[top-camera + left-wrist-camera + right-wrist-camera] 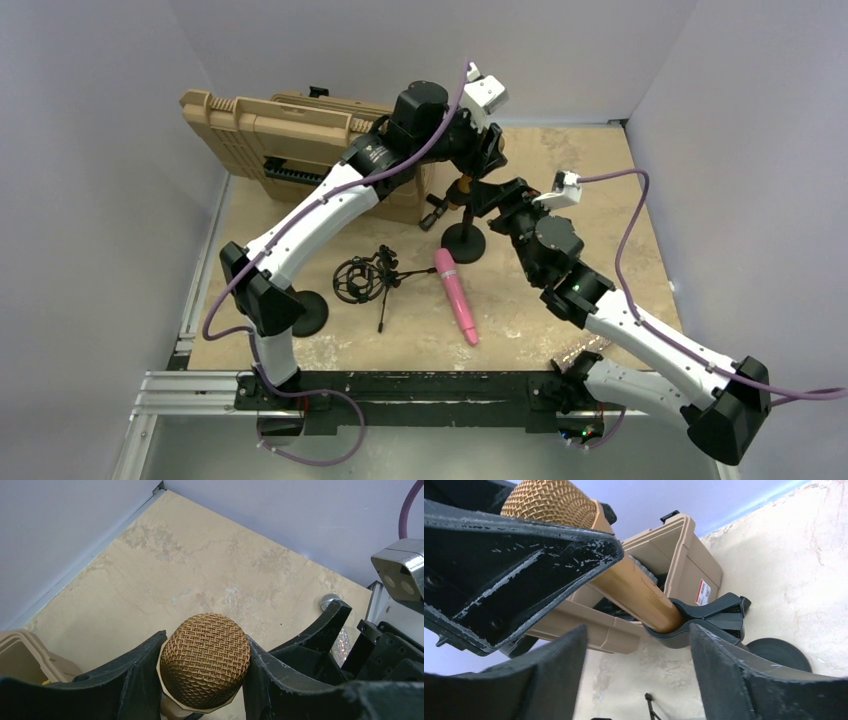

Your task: Remove the microphone from the stand

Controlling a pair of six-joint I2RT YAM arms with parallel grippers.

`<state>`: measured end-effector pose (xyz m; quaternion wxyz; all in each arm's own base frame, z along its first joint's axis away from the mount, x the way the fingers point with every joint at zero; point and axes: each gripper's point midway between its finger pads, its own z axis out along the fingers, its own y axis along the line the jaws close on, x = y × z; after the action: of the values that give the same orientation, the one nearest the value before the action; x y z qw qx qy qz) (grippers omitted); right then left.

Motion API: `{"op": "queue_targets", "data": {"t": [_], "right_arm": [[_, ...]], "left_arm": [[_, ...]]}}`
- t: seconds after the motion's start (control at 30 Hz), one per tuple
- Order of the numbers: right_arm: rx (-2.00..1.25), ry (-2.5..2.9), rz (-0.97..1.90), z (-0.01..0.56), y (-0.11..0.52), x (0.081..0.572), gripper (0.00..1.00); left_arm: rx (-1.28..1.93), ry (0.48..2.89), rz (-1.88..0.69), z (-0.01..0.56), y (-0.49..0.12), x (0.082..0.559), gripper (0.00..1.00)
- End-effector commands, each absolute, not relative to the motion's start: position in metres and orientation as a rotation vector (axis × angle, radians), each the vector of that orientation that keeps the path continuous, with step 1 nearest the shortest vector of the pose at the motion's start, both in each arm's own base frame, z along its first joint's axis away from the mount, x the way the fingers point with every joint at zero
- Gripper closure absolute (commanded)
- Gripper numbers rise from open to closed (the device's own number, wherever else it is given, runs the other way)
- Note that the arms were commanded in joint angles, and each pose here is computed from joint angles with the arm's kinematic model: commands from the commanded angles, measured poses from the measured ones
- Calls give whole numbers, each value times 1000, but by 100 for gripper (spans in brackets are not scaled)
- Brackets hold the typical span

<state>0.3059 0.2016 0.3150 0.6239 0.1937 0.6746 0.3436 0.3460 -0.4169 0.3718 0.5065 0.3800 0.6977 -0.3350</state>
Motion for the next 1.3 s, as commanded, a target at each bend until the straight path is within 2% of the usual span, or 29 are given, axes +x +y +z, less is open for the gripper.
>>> {"op": "queue_targets", "data": {"t": [0.0,0.13,0.5,1.07,1.27], "right_arm": [[527,1502,822,321,194,306,24],[493,1389,789,341,174,304,16],[179,1053,892,407,160,244,15],[-10,992,892,407,178,230,14],[-73,1035,854,398,194,243,14]], "left_arm": [[790,1621,-911,415,-412,328,100],[817,1600,-919,419,-407,319,100],[890,1543,-942,444,-399,300,100],[914,1458,-942,499,-375,272,100],[926,1443,-897,507,-358,263,100]]}}
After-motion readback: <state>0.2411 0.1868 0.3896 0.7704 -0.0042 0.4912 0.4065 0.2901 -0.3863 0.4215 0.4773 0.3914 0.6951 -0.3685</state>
